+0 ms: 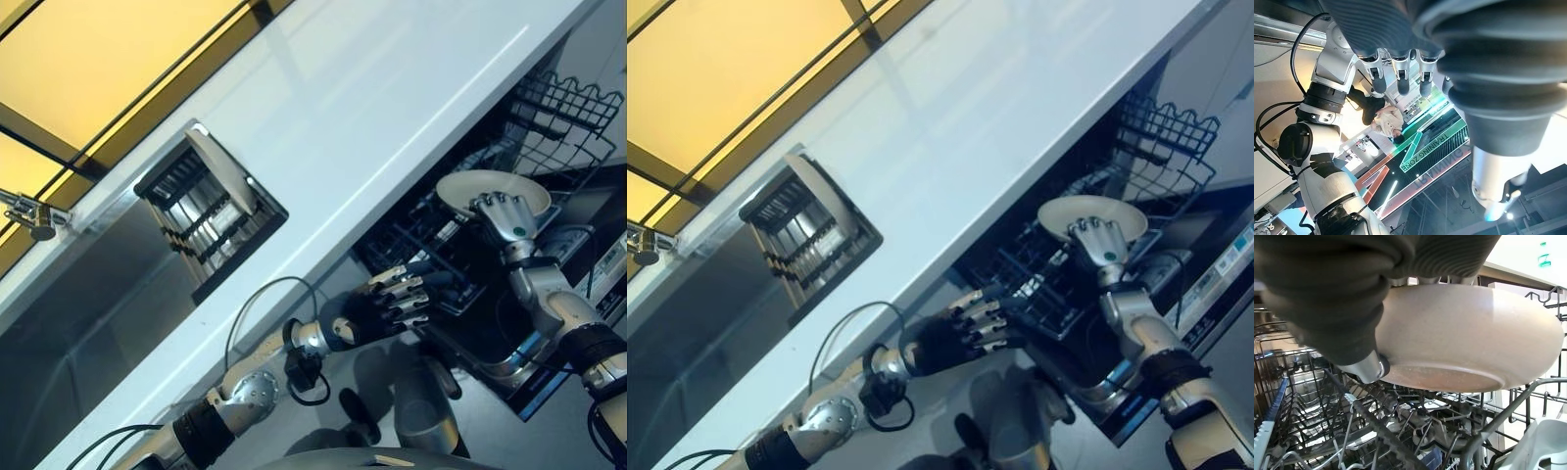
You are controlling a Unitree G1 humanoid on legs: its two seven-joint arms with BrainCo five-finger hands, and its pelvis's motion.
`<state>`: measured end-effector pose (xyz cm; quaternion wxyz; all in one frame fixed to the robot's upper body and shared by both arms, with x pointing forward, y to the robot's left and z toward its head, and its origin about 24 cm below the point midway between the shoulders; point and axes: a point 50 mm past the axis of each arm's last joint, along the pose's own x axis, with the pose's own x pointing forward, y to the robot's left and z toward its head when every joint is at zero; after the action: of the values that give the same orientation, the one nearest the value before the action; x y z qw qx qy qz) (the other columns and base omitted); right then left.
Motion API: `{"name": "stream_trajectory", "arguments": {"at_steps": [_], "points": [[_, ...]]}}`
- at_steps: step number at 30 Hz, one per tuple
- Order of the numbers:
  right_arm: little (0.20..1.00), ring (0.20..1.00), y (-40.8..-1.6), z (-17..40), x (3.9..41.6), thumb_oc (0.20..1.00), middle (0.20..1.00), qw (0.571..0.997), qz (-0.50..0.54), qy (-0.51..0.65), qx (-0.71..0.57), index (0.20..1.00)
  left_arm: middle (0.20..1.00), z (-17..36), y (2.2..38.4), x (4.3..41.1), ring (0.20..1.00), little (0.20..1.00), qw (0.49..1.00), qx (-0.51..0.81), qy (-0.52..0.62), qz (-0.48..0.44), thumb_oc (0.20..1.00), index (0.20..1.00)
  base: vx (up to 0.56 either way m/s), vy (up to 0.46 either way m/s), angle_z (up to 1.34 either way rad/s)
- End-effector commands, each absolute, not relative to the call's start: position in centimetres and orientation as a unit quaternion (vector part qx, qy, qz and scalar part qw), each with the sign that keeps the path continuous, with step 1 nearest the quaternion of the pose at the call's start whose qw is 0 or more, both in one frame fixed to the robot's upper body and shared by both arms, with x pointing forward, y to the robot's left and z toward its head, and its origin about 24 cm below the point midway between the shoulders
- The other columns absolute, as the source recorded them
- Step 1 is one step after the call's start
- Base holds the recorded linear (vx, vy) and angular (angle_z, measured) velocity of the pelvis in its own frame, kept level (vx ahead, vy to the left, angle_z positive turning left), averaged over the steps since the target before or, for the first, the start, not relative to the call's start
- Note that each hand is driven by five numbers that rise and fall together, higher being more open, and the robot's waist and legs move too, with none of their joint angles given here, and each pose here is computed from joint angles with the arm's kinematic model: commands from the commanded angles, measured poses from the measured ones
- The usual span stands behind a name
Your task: Pick up plates and place into dishwasher.
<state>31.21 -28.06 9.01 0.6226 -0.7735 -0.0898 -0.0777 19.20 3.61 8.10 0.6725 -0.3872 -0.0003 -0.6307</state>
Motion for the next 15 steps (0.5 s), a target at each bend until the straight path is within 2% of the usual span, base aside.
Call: {"name": "stream_trajectory", "arguments": {"at_steps": [1, 15], "points": [[0.2, 0.2, -28.9, 7.3, 30.0, 0.2, 0.2, 0.643, -0.09, -0.054, -0.759, 0.2, 1.0, 8.0, 3.7, 18.5, 1.0, 1.0, 0.659, -0.417, -0.012, -0.626, 1.0, 1.0, 0.0, 0.0, 0.0], [0.2, 0.2, -27.8, 4.9, 27.1, 0.2, 0.2, 0.697, -0.115, -0.045, -0.707, 0.2, 1.0, 6.7, 5.4, 18.5, 1.0, 1.0, 0.693, -0.403, 0.01, -0.597, 1.0, 1.0, 0.01, -0.045, 0.02]]}}
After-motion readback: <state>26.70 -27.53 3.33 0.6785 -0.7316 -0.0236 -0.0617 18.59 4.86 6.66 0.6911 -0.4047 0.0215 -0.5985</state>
